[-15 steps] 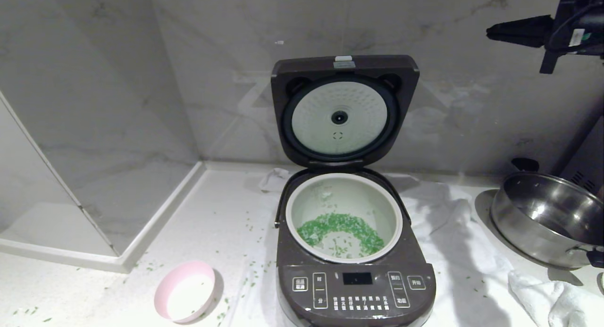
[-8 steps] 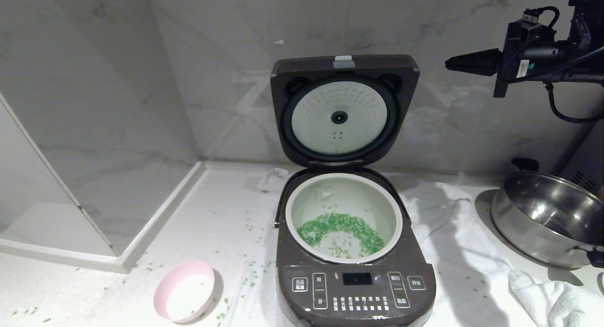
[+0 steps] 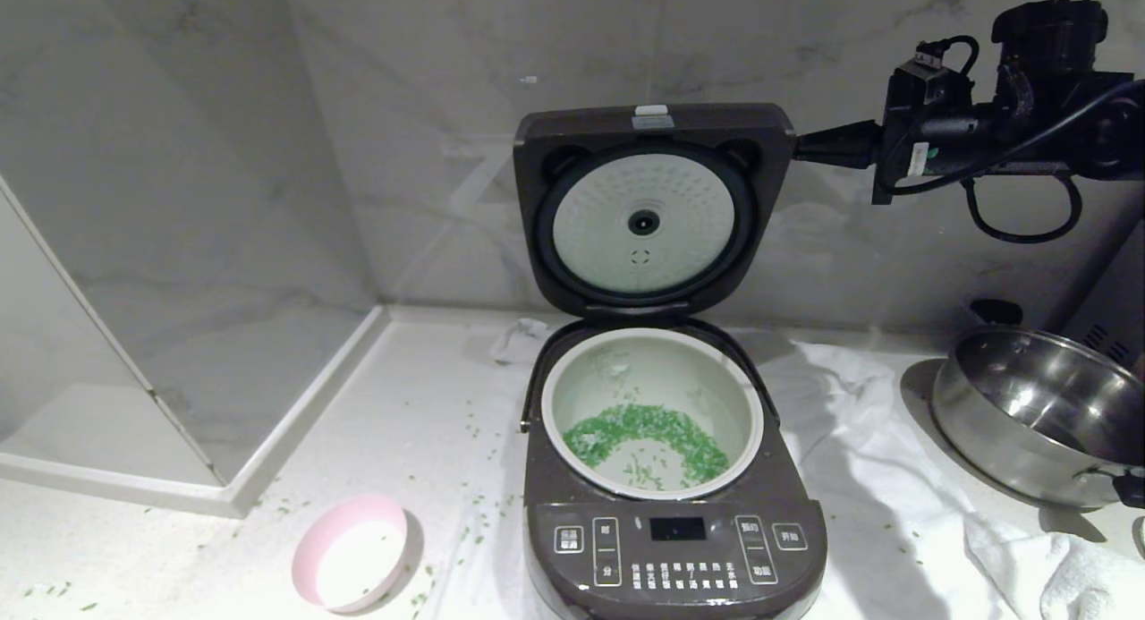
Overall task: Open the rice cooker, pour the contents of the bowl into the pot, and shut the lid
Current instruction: Close the rice cooker
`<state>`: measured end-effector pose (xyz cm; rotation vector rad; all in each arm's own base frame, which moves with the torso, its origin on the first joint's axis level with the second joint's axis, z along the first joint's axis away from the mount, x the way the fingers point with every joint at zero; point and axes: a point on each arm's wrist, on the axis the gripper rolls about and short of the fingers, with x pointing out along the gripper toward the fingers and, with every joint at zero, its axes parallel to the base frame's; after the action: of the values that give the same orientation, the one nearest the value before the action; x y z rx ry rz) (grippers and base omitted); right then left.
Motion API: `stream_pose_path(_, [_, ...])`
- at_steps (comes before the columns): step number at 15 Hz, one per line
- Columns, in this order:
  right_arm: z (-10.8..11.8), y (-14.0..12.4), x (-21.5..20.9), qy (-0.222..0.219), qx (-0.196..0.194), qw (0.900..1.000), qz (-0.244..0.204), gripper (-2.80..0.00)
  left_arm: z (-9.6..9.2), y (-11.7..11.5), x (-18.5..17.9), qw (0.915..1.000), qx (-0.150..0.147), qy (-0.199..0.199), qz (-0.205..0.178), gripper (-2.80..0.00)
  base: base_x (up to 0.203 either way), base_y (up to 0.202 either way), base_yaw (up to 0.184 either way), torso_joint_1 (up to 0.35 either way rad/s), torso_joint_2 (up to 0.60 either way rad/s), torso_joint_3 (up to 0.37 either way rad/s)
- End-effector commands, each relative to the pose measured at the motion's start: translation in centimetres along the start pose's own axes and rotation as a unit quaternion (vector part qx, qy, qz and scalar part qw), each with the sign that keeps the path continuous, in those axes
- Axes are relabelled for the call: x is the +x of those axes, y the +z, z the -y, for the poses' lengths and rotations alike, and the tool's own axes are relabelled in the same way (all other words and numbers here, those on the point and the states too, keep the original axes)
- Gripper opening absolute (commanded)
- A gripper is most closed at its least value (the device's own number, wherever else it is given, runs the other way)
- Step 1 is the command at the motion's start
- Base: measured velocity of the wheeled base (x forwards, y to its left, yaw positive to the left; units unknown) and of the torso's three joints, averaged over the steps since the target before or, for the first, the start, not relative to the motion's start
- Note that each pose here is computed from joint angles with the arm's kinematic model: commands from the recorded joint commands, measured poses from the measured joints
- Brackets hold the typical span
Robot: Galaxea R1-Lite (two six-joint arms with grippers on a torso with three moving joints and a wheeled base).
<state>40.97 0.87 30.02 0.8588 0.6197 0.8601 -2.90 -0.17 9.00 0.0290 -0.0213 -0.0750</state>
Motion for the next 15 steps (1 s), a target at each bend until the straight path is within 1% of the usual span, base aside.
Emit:
stream_pose_path(1, [0.7, -0.2, 1.0, -0.002, 0.002, 1.000, -0.007, -2.80, 0.0, 0.0, 0.0, 1.0000, 0.000, 0.000, 0.001, -2.80, 0.000, 0.000, 0.000, 0.000, 0.00, 0.000])
stream_pose_path(4, [1.0, 0.0, 1.2, 0.002, -0.009, 1.000, -0.002, -2.80, 0.0, 0.0, 0.0, 1.0000, 0.000, 0.000, 0.001, -2.80, 0.000, 0.000, 0.000, 0.000, 0.00, 0.000])
stream_pose_path(7, [0.8, 0.1, 1.4, 0.010, -0.017, 1.000, -0.002, -2.80, 0.0, 0.0, 0.0, 1.0000, 0.000, 0.000, 0.001, -2.80, 0.000, 0.000, 0.000, 0.000, 0.00, 0.000])
stream_pose_path(13, [0.2, -1.6, 4.4, 0.026, -0.013, 0.999, -0.038, -2.80, 0.0, -0.1, 0.0, 1.0000, 0.001, 0.001, 0.000, -2.80, 0.000, 0.000, 0.000, 0.000, 0.00, 0.000])
stream_pose_path(14, [0.1, -1.9, 4.7, 0.027, -0.010, 0.999, -0.045, -2.80, 0.0, -0.3, 0.1, 1.0000, 0.003, 0.004, -0.003, -2.80, 0.000, 0.000, 0.000, 0.000, 0.00, 0.000])
stream_pose_path(15, [0.2, -2.4, 4.9, 0.025, -0.004, 0.998, -0.051, -2.80, -0.1, -0.7, 0.2, 0.9998, 0.004, 0.017, -0.010, -2.80, 0.000, 0.000, 0.000, 0.000, 0.00, 0.000])
